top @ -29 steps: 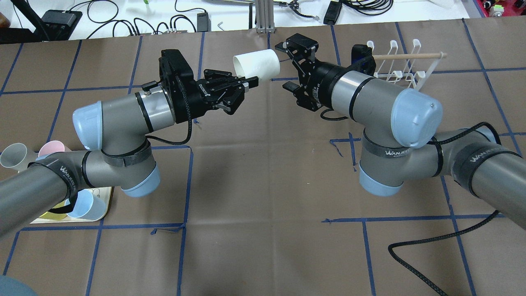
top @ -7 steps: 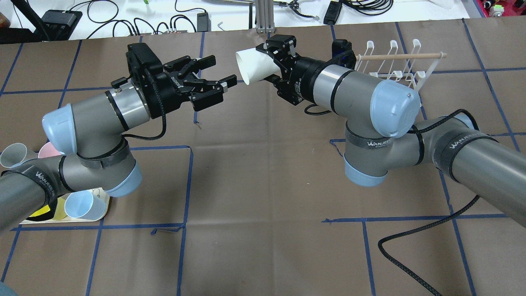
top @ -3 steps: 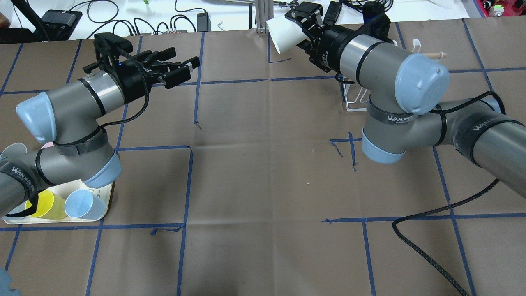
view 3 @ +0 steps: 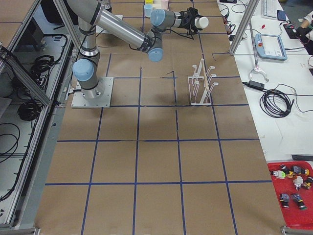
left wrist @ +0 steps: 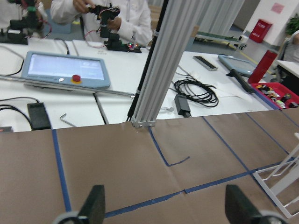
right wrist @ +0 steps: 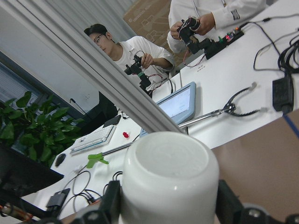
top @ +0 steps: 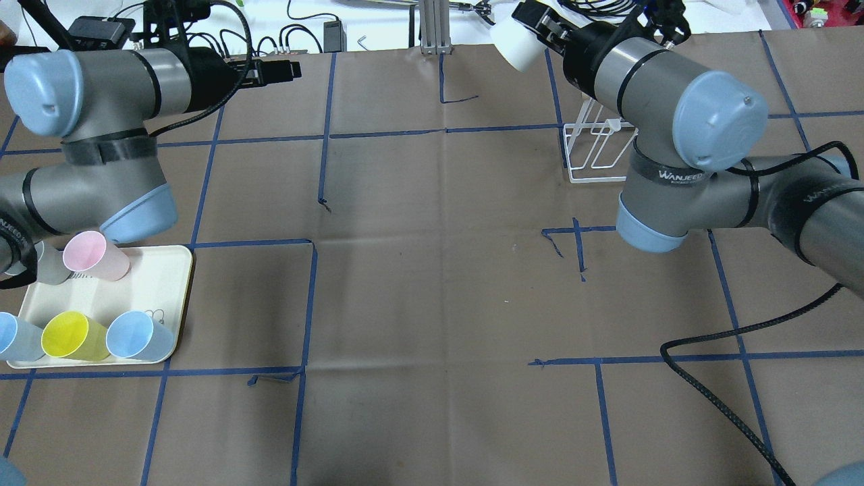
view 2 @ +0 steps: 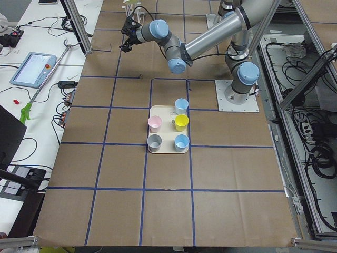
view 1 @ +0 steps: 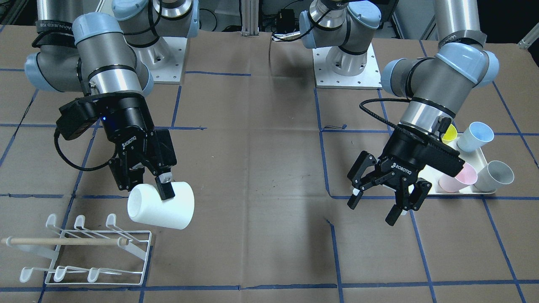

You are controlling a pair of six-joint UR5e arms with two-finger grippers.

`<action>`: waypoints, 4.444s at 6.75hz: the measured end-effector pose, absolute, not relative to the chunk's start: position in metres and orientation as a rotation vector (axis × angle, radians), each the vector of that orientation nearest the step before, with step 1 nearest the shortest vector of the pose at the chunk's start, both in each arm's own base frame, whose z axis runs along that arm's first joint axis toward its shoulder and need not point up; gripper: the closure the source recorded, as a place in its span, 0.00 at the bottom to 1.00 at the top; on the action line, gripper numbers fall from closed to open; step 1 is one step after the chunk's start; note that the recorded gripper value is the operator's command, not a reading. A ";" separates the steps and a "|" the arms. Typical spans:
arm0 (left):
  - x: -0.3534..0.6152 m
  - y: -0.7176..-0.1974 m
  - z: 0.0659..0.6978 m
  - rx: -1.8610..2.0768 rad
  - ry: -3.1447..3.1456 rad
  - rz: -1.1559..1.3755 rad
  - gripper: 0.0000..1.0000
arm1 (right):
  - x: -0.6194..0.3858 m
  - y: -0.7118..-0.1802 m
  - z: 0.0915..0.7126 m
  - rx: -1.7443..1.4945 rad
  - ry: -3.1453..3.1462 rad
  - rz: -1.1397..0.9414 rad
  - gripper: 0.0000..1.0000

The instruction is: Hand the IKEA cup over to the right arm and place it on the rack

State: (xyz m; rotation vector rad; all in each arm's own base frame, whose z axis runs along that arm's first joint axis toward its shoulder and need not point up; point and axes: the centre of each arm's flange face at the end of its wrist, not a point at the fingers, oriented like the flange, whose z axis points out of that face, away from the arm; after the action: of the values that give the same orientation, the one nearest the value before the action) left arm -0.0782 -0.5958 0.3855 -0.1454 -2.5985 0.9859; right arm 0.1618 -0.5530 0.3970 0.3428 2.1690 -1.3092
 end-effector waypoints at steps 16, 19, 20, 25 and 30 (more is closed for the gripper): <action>0.060 -0.394 0.395 0.004 -3.137 -0.100 0.01 | 0.047 -0.633 0.280 -0.067 2.582 -1.463 0.00; 0.081 -0.393 0.346 -0.040 -3.137 -0.072 0.01 | 0.047 -0.634 0.284 -0.062 2.579 -1.471 0.00; 0.087 -0.399 0.322 -0.052 -3.134 -0.072 0.01 | 0.047 -0.635 0.287 -0.064 2.576 -1.478 0.00; 0.088 -0.397 0.231 -0.080 -3.093 -0.174 0.02 | 0.097 -0.598 0.374 0.031 2.391 -1.553 0.00; 0.087 -0.388 0.230 -0.084 -3.105 -0.201 0.94 | 0.179 -0.508 0.391 0.438 2.148 -1.217 0.00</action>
State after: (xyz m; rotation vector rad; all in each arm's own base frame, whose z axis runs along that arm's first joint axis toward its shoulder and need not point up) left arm 0.0869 -0.3883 0.2303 -0.0843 -3.1054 -0.2007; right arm 0.1794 -0.5082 0.3911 0.4378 2.1479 -1.2169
